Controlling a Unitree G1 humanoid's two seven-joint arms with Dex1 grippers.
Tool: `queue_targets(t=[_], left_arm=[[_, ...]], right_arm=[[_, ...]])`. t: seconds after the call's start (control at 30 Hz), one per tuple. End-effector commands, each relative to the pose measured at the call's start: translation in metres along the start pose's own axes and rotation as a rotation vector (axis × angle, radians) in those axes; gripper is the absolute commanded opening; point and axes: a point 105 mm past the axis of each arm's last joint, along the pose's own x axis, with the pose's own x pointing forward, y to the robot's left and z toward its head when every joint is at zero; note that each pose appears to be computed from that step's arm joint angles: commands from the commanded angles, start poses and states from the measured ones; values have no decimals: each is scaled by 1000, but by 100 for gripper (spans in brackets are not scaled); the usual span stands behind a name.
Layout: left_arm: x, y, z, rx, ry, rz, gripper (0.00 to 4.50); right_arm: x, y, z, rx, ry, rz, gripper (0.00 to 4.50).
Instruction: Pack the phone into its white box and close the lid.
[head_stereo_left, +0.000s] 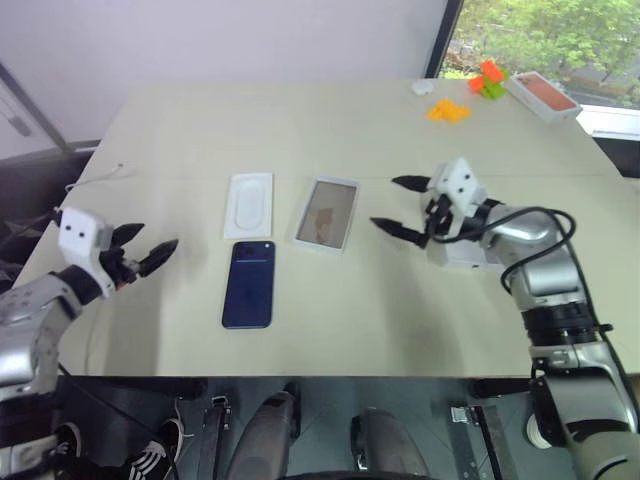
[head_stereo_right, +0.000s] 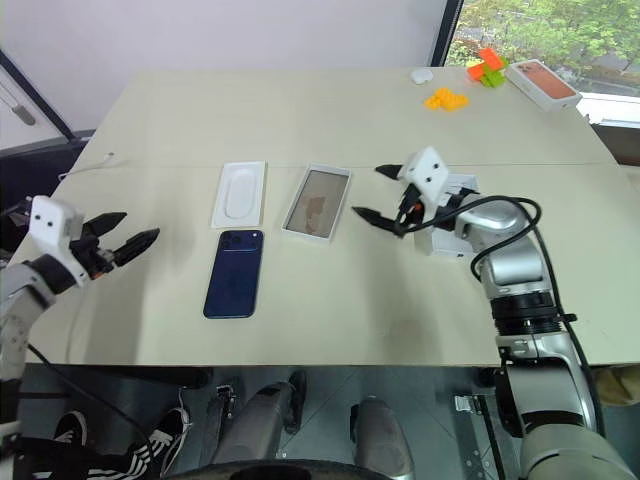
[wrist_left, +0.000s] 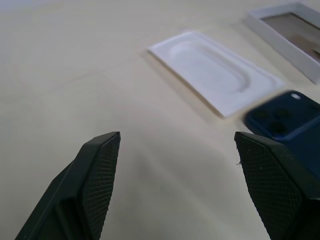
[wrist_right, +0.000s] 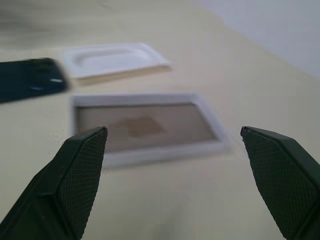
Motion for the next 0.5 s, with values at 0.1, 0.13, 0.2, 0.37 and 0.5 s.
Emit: queue_targets(t=[0.1, 0.13, 0.2, 0.37, 0.5], left_arm=[[35, 2, 7, -165, 13, 106, 385], [46, -5, 5, -227, 19, 91, 385], [59, -15, 3, -321, 35, 64, 385], [78, -28, -7, -430, 60, 42, 385], [76, -38, -11, -468, 57, 2, 385]], right_arm=[[16, -1, 21, -69, -70, 6, 450], [21, 5, 21, -78, -73, 28, 450], [25, 11, 20, -90, -71, 53, 450], [18, 9, 14, -101, -53, 35, 450], [12, 7, 15, -115, -45, 24, 450]])
